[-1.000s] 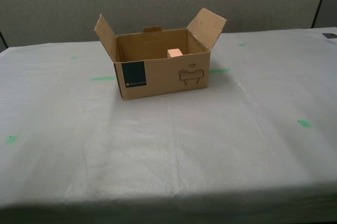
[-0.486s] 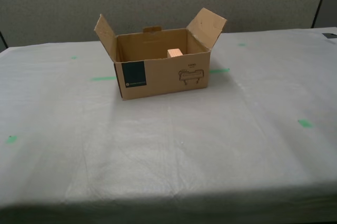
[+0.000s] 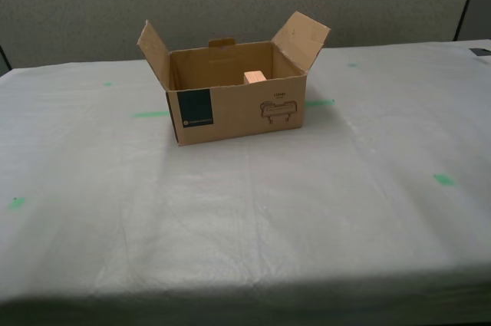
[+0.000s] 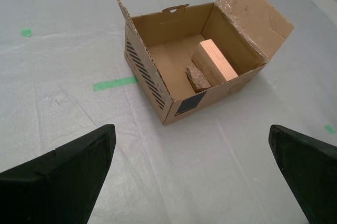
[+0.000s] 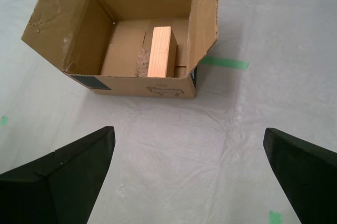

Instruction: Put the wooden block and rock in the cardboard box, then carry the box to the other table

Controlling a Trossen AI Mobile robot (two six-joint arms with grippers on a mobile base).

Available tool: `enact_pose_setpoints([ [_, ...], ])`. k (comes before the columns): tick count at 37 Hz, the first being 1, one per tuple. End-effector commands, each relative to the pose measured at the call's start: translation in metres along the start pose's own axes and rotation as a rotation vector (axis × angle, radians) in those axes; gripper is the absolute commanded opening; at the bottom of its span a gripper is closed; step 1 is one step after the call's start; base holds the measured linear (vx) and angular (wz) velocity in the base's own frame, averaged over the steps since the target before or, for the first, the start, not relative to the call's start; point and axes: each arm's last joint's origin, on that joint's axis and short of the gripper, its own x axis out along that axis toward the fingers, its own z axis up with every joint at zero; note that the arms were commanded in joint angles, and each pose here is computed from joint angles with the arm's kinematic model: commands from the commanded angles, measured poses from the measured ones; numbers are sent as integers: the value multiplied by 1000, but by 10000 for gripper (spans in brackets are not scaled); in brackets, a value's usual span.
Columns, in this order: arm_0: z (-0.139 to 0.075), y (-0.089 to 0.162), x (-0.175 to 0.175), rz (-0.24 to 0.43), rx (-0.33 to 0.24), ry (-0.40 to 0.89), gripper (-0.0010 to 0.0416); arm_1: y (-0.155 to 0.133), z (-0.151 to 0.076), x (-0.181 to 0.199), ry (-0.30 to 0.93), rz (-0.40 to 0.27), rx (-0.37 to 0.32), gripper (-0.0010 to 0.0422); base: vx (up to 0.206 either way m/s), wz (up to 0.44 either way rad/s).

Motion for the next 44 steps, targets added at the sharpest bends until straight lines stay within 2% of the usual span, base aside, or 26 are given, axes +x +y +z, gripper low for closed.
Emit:
enact_pose_setpoints([
  [1,0,0,0,-3,0,-2,393,0,0,0,-2,1,1,398,0,0],
  [44,0,0,0,-3,0,-2,394,0,0,0,-2,1,1,398,0,0],
])
